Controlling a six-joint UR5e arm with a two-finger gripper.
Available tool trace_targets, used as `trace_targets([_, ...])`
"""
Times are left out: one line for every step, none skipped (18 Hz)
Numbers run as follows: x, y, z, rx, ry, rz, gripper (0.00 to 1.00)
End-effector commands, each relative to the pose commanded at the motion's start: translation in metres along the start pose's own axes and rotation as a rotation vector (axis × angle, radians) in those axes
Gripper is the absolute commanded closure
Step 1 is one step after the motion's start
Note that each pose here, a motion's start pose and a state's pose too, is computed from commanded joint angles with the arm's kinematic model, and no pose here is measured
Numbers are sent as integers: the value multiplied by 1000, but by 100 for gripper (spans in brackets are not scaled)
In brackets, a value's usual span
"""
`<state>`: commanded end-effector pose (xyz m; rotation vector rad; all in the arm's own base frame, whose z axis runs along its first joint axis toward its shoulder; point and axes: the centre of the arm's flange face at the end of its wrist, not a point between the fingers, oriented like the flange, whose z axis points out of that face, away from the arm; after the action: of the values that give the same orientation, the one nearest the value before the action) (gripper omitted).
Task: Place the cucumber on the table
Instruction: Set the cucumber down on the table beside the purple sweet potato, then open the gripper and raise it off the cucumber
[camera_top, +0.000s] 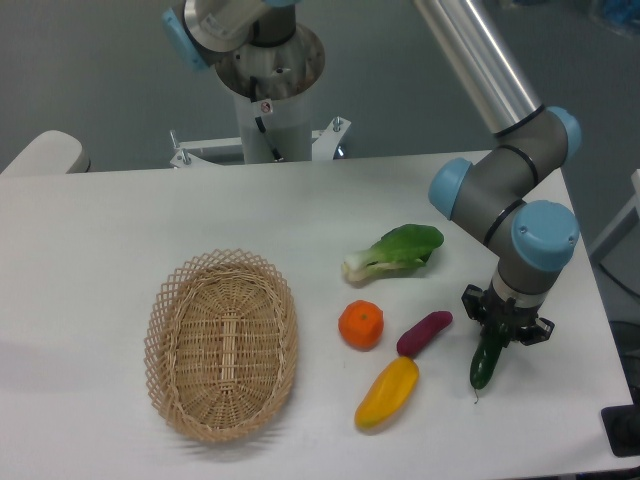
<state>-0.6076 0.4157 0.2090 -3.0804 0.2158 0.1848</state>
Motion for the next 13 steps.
trace_targets([-1,0,-4,1,-4,2,0])
trace_targets([-4,-2,-11,5,-18,6,0])
trace_targets([-6,-3,-20,9,-31,5,0])
trace_targets([-6,-5,-29,12,-41,8,0])
trace_targets([-5,-11,-36,15,-50,15,0])
trace_targets([-5,-13,-49,14,-66,21,0])
trace_targets([-3,-14,-62,1,-81,24,0])
trace_targets([1,-19,-76,-8,-93,41,0])
trace_targets([9,-27,-89,-13,-86,65,0])
trace_targets([14,-27,-100,-19,-68,87,0])
trace_targets([17,-27,-112,-24,-51,112,0])
trace_targets([19,-26,-122,-29,-41,141,0])
trace_targets([19,-24,-131,-32,-34,181,0])
